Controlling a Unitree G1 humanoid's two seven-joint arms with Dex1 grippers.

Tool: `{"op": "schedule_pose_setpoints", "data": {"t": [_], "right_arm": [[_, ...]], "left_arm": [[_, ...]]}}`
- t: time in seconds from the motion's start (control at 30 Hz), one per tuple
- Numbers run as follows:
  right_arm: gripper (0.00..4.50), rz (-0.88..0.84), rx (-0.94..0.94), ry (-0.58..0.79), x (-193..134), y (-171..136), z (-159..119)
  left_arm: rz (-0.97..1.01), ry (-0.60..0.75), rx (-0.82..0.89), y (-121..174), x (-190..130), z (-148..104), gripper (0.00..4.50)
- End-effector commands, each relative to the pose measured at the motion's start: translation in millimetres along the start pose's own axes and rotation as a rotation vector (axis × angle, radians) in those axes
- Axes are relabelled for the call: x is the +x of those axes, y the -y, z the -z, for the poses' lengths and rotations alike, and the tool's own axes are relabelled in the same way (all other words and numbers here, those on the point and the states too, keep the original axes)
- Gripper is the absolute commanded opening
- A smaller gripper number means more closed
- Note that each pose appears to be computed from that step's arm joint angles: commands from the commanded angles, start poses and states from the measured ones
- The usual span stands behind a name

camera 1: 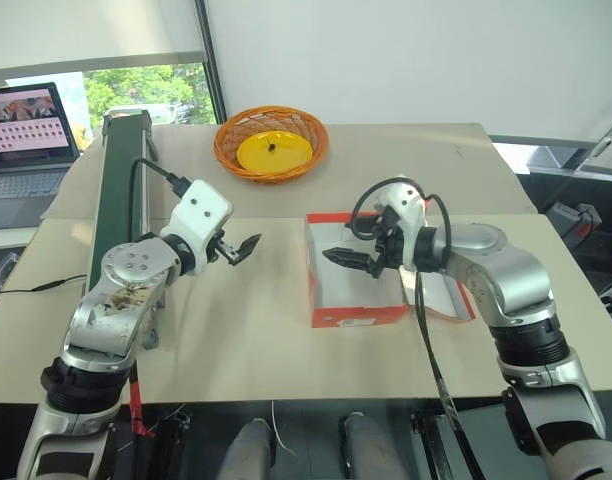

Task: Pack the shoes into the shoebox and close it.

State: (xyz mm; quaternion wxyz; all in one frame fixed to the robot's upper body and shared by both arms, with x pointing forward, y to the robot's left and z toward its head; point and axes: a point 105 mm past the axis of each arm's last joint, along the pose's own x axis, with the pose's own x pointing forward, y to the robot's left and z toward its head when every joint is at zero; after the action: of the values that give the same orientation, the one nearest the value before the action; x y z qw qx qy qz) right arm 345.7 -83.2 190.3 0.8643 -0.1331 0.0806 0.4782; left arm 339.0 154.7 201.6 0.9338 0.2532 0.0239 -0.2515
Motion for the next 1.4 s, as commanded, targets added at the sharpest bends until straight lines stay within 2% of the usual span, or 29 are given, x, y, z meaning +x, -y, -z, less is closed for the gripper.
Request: {"op": "schedule_pose_setpoints", "data": {"t": [0.03, 0.1, 0.23, 0.33, 0.43, 0.8, 0.9, 1.13, 1.23, 1.4], "right_arm": [[4.40, 0.040, -0.053, 0.023, -9, 8, -7], [4.40, 0.033, -0.076, -0.006, -11, 10, -1], [4.40, 0.016, -0.092, -0.009, -12, 13, 0], [4.40, -0.015, -0.025, 0.017, -12, 12, -6], [4.40, -0.040, -0.008, 0.029, -10, 10, -11], [4.40, -0.080, -0.018, 0.039, 4, 2, -20], [4.40, -0.073, -0.026, 0.038, 5, 2, -20], [4.40, -0.051, -0.016, 0.052, 7, -1, -21], [4.40, -0.050, -0.013, 0.054, 10, -5, -21], [4.40, -0.069, -0.011, 0.078, 20, -16, -28]], "left_arm": [[-0.083, 0.049, -0.022, -19, -3, -11, 4.50], [-0.181, 0.061, -0.110, -38, -8, -7, 4.50], [-0.293, 0.044, -0.187, -57, -22, 8, 4.50], [-0.431, -0.026, -0.178, -78, -40, 30, 4.50], [-0.502, -0.043, -0.194, -88, -51, 38, 4.50], [-0.506, -0.013, -0.216, -71, -41, 27, 4.50], [-0.516, -0.043, -0.214, -70, -35, 26, 4.50], [-0.458, 0.004, -0.166, -62, -12, 1, 4.50], [-0.464, -0.006, -0.161, -67, -9, 6, 4.50], [-0.564, -0.069, -0.177, -85, -15, 28, 4.50]]}}
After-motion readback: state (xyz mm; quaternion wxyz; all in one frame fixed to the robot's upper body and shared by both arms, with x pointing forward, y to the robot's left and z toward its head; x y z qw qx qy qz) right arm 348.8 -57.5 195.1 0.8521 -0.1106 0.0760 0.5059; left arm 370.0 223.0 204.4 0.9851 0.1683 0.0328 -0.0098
